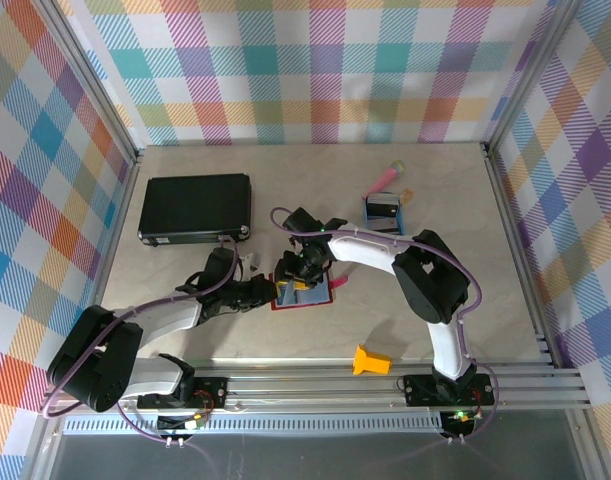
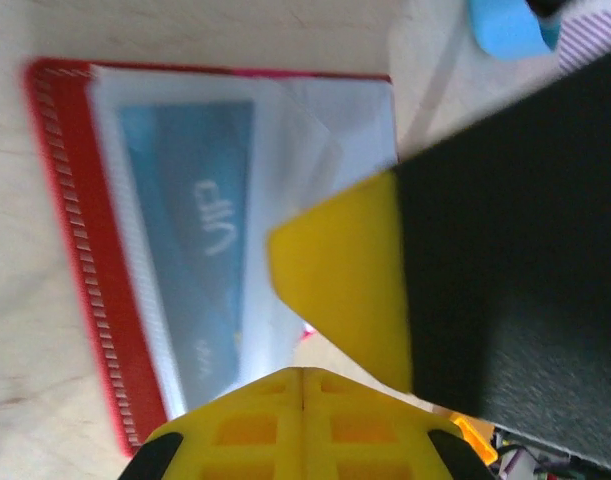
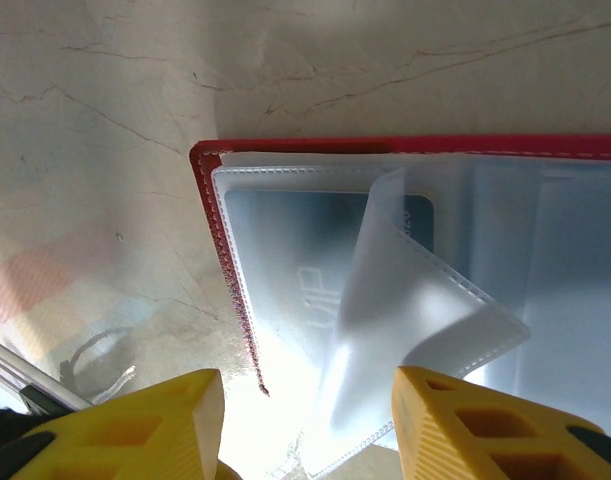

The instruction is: Put the credit cards into the card holder

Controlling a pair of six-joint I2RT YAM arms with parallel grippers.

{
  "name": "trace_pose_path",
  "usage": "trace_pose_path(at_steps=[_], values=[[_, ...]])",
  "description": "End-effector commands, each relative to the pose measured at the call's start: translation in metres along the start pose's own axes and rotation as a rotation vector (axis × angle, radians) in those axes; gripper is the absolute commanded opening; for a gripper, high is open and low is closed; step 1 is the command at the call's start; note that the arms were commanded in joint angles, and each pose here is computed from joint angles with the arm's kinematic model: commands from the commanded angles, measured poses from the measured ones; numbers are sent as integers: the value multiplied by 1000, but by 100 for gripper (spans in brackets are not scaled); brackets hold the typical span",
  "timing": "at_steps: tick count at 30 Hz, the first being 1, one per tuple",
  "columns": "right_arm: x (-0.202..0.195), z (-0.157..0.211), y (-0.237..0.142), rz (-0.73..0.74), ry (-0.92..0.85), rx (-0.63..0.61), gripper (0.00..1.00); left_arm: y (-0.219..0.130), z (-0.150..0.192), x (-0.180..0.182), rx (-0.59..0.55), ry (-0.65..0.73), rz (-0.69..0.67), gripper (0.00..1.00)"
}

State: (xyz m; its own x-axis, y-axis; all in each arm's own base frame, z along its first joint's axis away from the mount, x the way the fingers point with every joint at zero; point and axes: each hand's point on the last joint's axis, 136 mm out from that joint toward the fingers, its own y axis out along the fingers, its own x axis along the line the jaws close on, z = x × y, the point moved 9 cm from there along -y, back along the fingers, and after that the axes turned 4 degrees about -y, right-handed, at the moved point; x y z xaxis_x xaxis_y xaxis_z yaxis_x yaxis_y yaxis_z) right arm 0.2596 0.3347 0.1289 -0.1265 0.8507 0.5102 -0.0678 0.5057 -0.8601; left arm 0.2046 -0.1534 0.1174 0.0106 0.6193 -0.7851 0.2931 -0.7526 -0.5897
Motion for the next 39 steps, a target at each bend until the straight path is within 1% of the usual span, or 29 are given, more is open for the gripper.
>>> trace_pose_path(at_steps=[1, 5, 14, 19, 22, 28, 33, 39], values=[[11, -3, -3, -35, -3, -5, 47, 5, 3, -8, -6, 29, 51, 0], [12, -3, -3, -44, -4, -4, 47, 10, 6, -6, -6, 47, 40, 0], [15, -2, -9, -59, -12, -16, 47, 21, 7, 6, -1, 54, 0, 4], [19, -2, -23, -59, -53, -56, 47, 25, 7, 11, 2, 52, -17, 4], [18, -2, -37, -30, -74, -98, 48, 26, 8, 13, 1, 49, -25, 4], [-1, 3, -57, 46, -56, -155, 48, 25, 8, 14, -2, 50, -32, 4], [-10, 7, -45, 86, -59, -105, 49, 24, 7, 11, -8, 53, -28, 4], [-7, 4, -28, 24, -91, -68, 51, 18, 5, 5, -23, 59, -30, 6]])
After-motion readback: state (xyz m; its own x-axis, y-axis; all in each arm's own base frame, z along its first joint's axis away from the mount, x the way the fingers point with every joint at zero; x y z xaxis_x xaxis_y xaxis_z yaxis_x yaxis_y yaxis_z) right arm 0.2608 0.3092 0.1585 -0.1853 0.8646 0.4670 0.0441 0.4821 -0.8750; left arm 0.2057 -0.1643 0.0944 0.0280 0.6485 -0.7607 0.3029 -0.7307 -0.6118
